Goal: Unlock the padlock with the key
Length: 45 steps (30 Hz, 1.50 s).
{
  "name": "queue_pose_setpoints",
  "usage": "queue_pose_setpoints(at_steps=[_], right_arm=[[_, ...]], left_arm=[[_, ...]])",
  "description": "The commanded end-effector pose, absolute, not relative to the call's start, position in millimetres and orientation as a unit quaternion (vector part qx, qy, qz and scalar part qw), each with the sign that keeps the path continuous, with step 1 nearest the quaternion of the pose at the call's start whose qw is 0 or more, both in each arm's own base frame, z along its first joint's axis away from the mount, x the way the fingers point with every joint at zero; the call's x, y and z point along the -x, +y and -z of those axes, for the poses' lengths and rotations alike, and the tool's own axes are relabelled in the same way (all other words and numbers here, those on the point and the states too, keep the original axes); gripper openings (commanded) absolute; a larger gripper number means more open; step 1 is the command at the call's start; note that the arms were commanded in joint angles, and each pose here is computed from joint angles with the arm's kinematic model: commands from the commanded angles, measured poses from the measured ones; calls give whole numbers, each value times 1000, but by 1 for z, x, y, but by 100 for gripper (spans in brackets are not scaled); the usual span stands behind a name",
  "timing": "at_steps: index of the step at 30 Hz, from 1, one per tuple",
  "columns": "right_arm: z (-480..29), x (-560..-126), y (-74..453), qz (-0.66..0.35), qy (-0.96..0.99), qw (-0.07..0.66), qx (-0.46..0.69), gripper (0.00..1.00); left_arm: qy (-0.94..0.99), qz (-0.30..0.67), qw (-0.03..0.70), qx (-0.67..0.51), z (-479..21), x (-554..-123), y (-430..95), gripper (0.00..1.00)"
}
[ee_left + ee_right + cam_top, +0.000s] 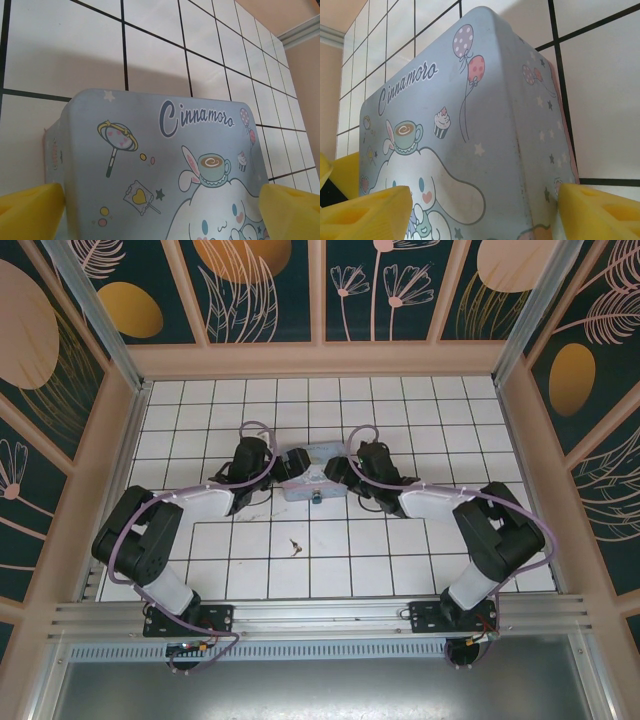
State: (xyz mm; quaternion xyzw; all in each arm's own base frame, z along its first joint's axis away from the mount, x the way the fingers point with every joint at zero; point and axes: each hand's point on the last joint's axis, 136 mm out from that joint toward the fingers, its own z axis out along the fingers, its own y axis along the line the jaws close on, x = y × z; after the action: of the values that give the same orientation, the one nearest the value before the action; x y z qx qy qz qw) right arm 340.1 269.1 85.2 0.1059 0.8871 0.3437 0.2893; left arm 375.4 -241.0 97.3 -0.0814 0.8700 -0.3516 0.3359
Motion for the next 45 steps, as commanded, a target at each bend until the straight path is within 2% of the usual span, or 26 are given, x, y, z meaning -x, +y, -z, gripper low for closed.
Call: queue_pose_setpoints(at_steps=[1, 8, 16, 23, 30, 35, 38, 41, 45], right_arm=[[-100, -335, 272, -360, 876, 303, -105, 77], [-98, -332, 262, -334, 885, 307, -101, 80], [-119, -328, 235, -309, 881, 343, -106, 93], [-128, -292, 224, -295, 889, 343, -67, 91], [-114, -234, 269, -313, 901, 298, 45, 78], [-96, -203, 314, -304, 910, 259, 111, 64], [-85, -194, 337, -294, 913, 242, 143, 55], [-73, -191, 356, -271, 918, 232, 171, 54], [-56, -189, 373, -244, 924, 218, 196, 44]], left_arm=[[863, 369, 336, 77, -100, -372, -254, 99], [857, 381, 336, 91, -99, -366, -258, 99], [862, 349, 352, 109, -102, -366, -247, 99], [859, 305, 396, 111, -133, -367, -225, 99], [846, 258, 443, 143, -157, -350, -185, 99], [846, 228, 452, 170, -160, -338, -162, 99], [847, 214, 454, 175, -161, -334, -153, 99], [845, 197, 461, 185, -162, -331, -143, 99], [827, 186, 485, 215, -173, -326, -126, 99]])
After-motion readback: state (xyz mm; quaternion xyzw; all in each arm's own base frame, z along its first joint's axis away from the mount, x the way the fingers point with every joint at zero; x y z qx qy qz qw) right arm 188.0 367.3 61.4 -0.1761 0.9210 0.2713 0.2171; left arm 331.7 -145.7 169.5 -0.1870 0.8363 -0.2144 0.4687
